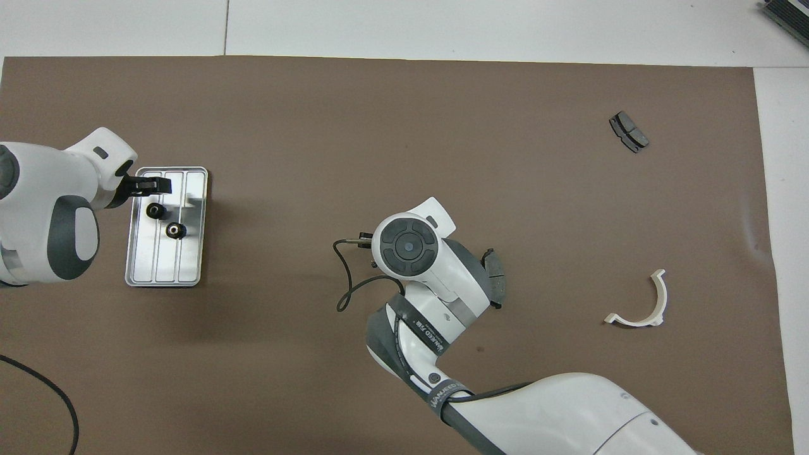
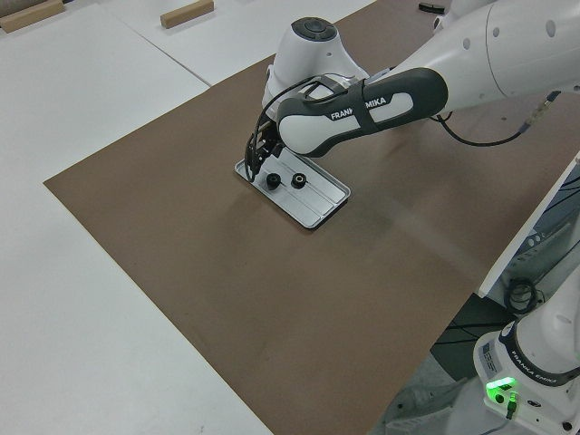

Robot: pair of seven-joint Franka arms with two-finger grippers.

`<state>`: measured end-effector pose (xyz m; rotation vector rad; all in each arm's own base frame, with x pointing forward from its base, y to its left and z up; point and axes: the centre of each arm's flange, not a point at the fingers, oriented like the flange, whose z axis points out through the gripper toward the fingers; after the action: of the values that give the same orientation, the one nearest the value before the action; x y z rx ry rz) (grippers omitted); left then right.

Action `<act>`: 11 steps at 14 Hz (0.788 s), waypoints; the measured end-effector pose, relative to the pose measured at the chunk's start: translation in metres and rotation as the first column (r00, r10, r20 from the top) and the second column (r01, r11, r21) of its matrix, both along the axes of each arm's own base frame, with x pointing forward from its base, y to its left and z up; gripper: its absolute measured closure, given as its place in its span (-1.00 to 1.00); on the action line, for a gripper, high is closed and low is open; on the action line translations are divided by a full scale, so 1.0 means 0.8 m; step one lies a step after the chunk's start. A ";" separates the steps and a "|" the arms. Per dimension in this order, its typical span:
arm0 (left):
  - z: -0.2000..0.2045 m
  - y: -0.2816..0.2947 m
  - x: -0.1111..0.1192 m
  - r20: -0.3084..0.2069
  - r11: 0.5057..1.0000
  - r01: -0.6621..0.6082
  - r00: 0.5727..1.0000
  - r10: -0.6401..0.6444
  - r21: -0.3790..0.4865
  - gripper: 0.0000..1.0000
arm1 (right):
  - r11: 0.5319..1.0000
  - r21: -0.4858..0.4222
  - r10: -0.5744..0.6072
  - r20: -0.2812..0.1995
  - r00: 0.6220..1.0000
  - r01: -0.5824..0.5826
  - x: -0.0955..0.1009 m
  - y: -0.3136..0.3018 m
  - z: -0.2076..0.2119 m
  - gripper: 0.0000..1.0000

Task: Pick bearing gear from pile to tray
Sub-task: 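Carry the second gear mid-table and release it with the right gripper, then grasp the second gear with the left gripper while the right gripper withdraws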

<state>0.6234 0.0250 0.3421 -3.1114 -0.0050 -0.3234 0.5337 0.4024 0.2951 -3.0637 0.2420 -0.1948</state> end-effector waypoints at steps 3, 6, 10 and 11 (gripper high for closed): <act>0.035 -0.055 0.020 0.028 0.995 -0.017 0.999 0.020 -0.097 -1.00 | 0.999 0.009 -0.042 0.034 0.999 0.042 0.026 -0.030 0.024 -0.51; 0.036 -0.146 0.015 0.016 0.987 -0.045 0.999 0.048 -0.156 -1.00 | 0.996 0.026 -0.082 0.100 0.992 0.080 0.064 -0.106 0.092 -1.00; 0.033 -0.289 -0.016 0.020 0.980 -0.022 0.999 0.026 -0.199 -1.00 | 0.996 -0.030 -0.075 0.129 0.989 0.079 0.083 -0.226 0.192 -1.00; 0.031 -0.323 -0.029 0.018 0.979 0.003 1.000 0.001 -0.204 -1.00 | 0.996 -0.050 -0.063 0.129 0.990 0.069 0.084 -0.259 0.216 -1.00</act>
<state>0.6005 -0.2337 0.3670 -3.3116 -0.0392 -0.3738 0.6011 0.1952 0.4677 -3.0832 0.3363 -0.4048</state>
